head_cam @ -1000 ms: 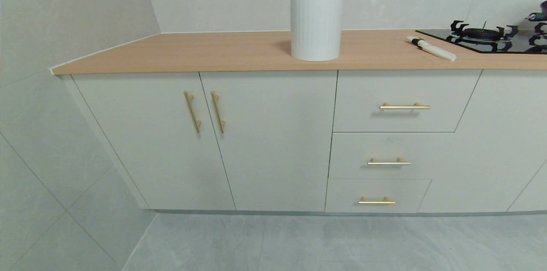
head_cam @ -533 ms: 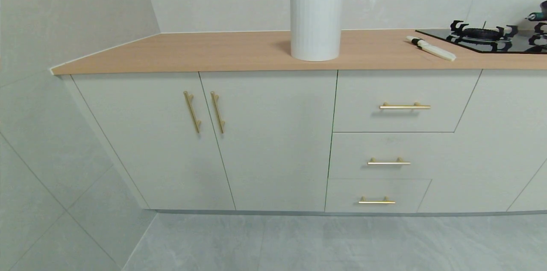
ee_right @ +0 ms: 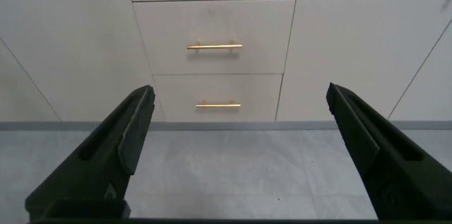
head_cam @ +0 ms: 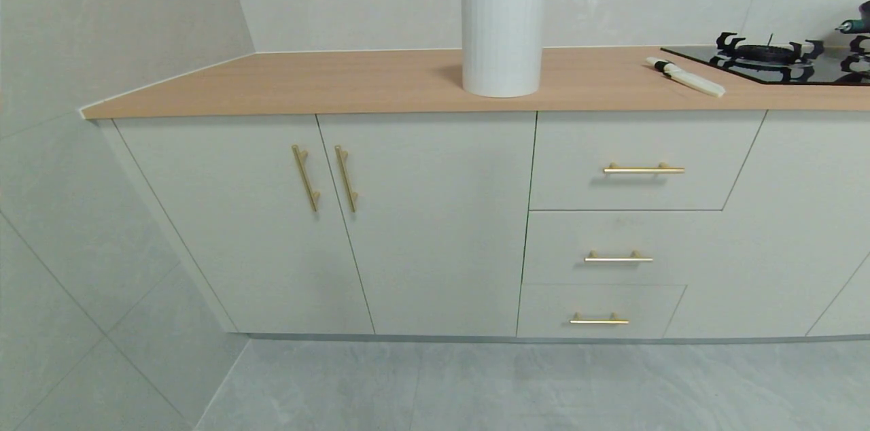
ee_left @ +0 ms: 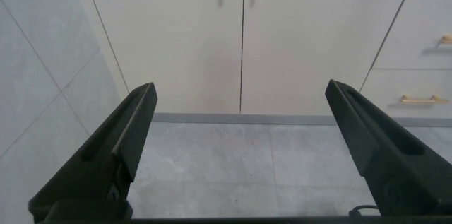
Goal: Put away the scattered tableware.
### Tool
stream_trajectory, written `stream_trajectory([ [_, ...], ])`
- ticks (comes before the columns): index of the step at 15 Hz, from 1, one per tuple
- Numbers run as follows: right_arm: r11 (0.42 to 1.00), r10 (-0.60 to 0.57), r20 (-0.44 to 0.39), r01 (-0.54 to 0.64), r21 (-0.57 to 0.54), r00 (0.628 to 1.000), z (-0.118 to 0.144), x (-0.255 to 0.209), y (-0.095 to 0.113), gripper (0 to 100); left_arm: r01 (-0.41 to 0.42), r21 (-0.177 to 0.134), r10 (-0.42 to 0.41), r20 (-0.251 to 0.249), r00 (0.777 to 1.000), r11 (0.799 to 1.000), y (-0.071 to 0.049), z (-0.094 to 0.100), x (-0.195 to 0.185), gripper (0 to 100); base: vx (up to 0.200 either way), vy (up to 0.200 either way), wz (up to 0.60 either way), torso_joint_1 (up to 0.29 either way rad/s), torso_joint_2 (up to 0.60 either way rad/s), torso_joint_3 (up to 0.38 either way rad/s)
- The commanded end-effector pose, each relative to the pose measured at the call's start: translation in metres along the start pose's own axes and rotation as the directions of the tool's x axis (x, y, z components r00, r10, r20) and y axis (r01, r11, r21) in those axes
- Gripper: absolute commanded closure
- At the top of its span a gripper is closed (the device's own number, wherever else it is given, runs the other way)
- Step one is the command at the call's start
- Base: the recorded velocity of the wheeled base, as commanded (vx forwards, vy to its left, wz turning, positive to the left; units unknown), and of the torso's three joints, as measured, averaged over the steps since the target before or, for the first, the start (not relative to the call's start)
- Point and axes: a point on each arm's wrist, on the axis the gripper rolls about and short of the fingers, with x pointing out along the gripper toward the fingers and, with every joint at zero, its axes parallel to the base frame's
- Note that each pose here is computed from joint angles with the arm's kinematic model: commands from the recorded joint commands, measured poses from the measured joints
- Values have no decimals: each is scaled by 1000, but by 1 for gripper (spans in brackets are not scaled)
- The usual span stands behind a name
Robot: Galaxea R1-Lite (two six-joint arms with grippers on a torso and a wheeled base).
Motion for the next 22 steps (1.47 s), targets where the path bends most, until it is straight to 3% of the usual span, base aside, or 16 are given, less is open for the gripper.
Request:
stream_trajectory([
  [1, 1000, 1, -3, -1, 0, 1000, 0, 0, 0, 0, -1, 1, 1, 0, 1000, 1000, 0, 0, 0, 0, 0, 0, 0, 0, 0, 0],
  [4, 1000, 1, -3, -1, 0, 1000, 0, 0, 0, 0, -1, 6, 1, 0, 1000, 1000, 0, 0, 0, 0, 0, 0, 0, 0, 0, 0],
  [22, 1000, 1, -3, -1, 0, 1000, 0, 0, 0, 0, -1, 0, 1, 0, 1000, 1000, 0, 0, 0, 0, 200, 0, 0, 3, 2, 2],
])
